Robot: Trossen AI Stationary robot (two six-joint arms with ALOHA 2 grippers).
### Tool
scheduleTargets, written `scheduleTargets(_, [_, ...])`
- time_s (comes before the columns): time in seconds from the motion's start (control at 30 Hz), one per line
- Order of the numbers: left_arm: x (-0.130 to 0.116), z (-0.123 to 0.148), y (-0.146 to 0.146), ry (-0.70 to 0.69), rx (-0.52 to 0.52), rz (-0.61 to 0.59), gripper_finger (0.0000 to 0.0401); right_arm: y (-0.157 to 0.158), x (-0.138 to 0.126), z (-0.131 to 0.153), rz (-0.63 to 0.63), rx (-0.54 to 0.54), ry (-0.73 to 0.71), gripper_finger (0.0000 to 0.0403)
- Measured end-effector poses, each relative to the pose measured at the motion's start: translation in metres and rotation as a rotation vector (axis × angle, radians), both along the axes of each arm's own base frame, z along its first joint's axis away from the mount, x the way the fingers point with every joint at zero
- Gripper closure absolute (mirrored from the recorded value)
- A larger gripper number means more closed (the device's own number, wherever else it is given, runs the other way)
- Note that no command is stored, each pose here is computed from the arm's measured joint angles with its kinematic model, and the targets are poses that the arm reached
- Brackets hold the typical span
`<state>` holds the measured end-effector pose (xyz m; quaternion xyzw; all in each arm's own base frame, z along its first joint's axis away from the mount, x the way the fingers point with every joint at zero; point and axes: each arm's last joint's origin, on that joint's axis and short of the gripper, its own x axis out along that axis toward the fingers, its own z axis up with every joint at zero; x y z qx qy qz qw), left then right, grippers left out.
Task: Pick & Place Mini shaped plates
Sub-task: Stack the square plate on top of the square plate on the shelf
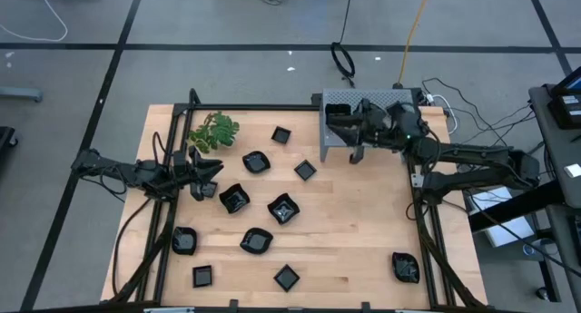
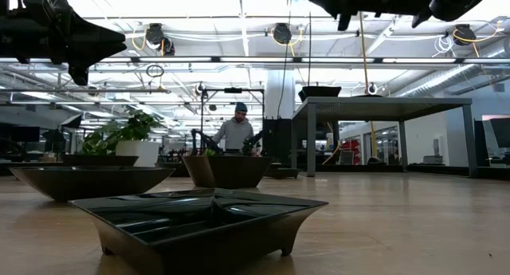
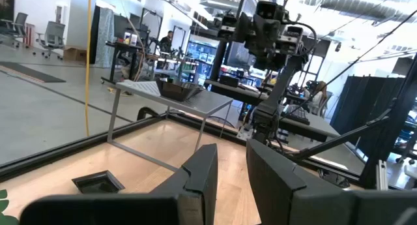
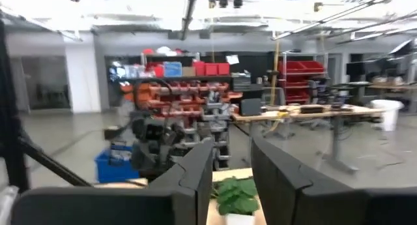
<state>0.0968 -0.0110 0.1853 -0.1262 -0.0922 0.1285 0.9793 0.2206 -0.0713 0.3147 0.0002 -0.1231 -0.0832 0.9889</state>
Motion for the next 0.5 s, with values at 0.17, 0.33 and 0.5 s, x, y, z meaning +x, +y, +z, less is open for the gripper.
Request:
scheduleTargets(0.17, [0.000,0.000,0.000,0.000,0.000,0.000,0.0315,0.004,0.004,0.006,-0.057,-0.028,-0.006,0.0305])
scheduleTargets(0.33, [0.000,0.000,0.000,0.000,0.000,0.000,0.0315,0.004,0.004,0.040,-0.058,-0.049,-0.084,0.0291])
scheduleTargets(0.5, [0.000,0.000,0.000,0.000,0.000,0.000,0.0315,0.005,0.004,0.065,-0.035,0.007,-0.105,0.0284])
